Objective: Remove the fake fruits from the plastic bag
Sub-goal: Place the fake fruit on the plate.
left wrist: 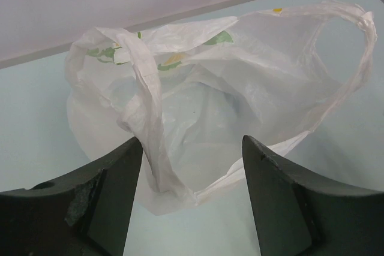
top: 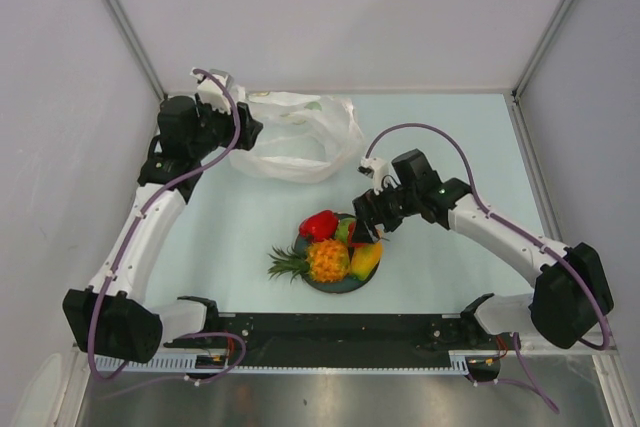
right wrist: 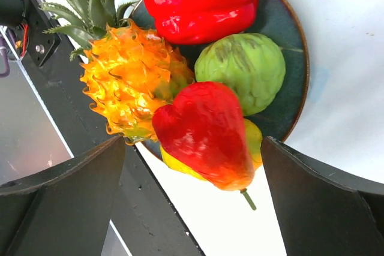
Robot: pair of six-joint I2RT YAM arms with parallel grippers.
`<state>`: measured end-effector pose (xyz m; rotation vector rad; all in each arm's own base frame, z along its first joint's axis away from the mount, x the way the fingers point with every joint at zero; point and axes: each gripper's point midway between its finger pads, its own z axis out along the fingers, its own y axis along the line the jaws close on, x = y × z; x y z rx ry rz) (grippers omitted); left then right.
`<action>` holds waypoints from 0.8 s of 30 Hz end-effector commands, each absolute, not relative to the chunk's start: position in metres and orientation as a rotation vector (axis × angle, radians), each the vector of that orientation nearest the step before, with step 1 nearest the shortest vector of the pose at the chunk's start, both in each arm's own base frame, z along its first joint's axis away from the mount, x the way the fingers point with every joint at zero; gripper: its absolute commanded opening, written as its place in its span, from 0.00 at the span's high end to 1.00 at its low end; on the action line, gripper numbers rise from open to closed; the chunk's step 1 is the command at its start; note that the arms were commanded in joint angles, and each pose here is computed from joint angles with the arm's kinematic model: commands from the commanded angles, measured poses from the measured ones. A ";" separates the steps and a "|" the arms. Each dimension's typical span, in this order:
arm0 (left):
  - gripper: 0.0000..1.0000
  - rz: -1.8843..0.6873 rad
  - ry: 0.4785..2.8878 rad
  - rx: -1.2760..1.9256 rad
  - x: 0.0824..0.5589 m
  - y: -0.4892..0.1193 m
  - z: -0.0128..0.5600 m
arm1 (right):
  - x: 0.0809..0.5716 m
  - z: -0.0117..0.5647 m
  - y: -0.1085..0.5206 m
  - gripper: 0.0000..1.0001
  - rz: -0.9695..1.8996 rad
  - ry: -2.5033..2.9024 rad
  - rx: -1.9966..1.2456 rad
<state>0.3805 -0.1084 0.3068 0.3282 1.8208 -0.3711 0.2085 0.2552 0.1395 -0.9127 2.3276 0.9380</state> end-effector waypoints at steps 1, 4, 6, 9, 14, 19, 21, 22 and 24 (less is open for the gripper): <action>0.27 -0.410 1.792 0.321 0.385 -0.112 0.312 | 0.212 0.161 0.259 0.00 0.973 2.246 -0.906; 0.27 -0.416 1.794 0.319 0.385 -0.113 0.310 | 0.212 0.159 0.258 0.00 0.969 2.251 -0.912; 0.27 -0.418 1.792 0.321 0.386 -0.113 0.311 | 0.210 0.156 0.258 0.00 0.970 2.260 -0.921; 0.27 -0.419 1.796 0.319 0.386 -0.113 0.309 | 0.214 0.149 0.256 0.00 0.916 2.250 -0.961; 0.27 -0.412 1.796 0.317 0.386 -0.112 0.308 | 0.214 0.144 0.257 0.00 0.896 2.236 -1.010; 0.27 -0.407 1.796 0.320 0.385 -0.111 0.307 | 0.220 0.146 0.257 0.00 0.873 2.219 -1.000; 0.27 -0.405 1.796 0.320 0.385 -0.111 0.307 | 0.226 0.152 0.258 0.00 0.879 2.200 -0.971; 0.27 -0.402 1.797 0.321 0.386 -0.111 0.306 | 0.232 0.156 0.255 0.00 0.887 2.201 -0.940; 0.27 -0.394 1.793 0.319 0.387 -0.110 0.310 | 0.237 0.173 0.257 0.00 0.932 2.166 -0.935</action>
